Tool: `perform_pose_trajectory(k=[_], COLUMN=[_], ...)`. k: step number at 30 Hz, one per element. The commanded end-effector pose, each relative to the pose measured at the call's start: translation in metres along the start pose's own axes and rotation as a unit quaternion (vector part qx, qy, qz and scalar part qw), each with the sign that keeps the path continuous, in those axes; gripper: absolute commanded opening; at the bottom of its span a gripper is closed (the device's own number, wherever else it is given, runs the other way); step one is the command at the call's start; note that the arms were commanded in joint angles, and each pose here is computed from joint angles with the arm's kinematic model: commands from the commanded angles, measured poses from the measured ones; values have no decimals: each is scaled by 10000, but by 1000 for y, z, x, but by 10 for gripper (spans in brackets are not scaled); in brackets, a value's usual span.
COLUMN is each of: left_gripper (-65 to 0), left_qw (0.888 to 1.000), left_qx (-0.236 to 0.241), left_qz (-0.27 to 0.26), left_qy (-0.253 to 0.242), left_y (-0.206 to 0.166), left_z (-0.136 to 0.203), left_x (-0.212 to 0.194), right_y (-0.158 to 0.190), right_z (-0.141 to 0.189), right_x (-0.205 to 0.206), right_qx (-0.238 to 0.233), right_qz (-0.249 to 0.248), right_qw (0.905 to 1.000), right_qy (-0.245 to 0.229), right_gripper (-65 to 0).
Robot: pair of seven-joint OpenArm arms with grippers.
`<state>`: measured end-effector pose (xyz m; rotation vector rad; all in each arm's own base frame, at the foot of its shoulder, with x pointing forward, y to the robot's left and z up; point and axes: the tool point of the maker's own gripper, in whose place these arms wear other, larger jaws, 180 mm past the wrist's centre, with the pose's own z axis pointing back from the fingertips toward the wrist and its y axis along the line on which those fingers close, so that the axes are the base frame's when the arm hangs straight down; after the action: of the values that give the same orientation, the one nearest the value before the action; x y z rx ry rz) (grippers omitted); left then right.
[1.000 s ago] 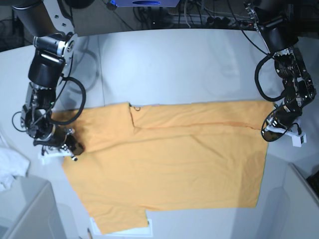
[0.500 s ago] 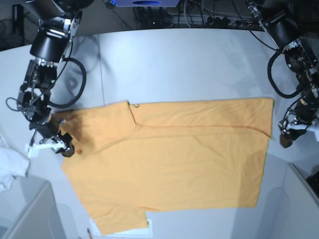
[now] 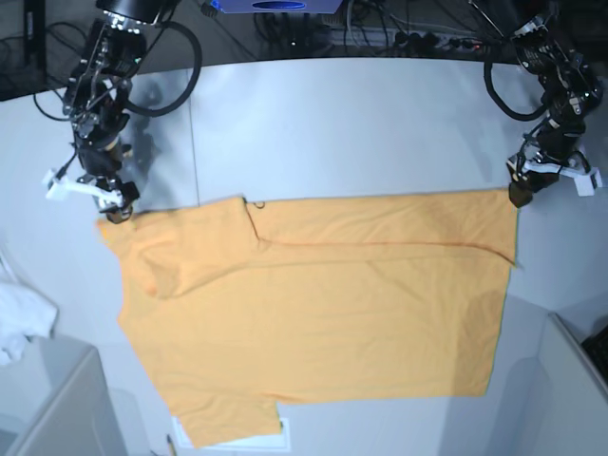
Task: Fold the T-shirt properly
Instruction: 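Drag the folded edge back toward the collar with both grippers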
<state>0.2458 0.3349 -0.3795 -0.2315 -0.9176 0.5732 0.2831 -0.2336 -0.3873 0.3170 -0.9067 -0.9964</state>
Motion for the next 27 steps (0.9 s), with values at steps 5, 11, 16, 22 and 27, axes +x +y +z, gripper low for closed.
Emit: perform_pose_trajectory(k=[5,11,16,22,27], left_gripper=[-171,-171,-171,-173,-173], left_qw=[9997,9993,9987,9973,9973], left_qx=[-81,-202,-251,-226,-208], left_qz=[148,308,397,689,693], left_qy=[-183,52,203,89,134], left_y=[2,-4,-7,-2,-1], left_z=[-7,-23,-31,-44,-43], left_x=[11,-3,-14,-16,-19], right_y=[-4,-16,-12,-15,-22], right_z=[-14,-42,-60,-69,-77], right_x=[-5,1,1,9,0], right_qx=[-65,-294,-346,-412,-532], right_qz=[-109,-150,-237,-170,-232], right_qw=[9999,9994,9991,9990,9982], right_qy=[19,-90,-9,10,169], right_gripper=[-290,-290,-293,-294,-294])
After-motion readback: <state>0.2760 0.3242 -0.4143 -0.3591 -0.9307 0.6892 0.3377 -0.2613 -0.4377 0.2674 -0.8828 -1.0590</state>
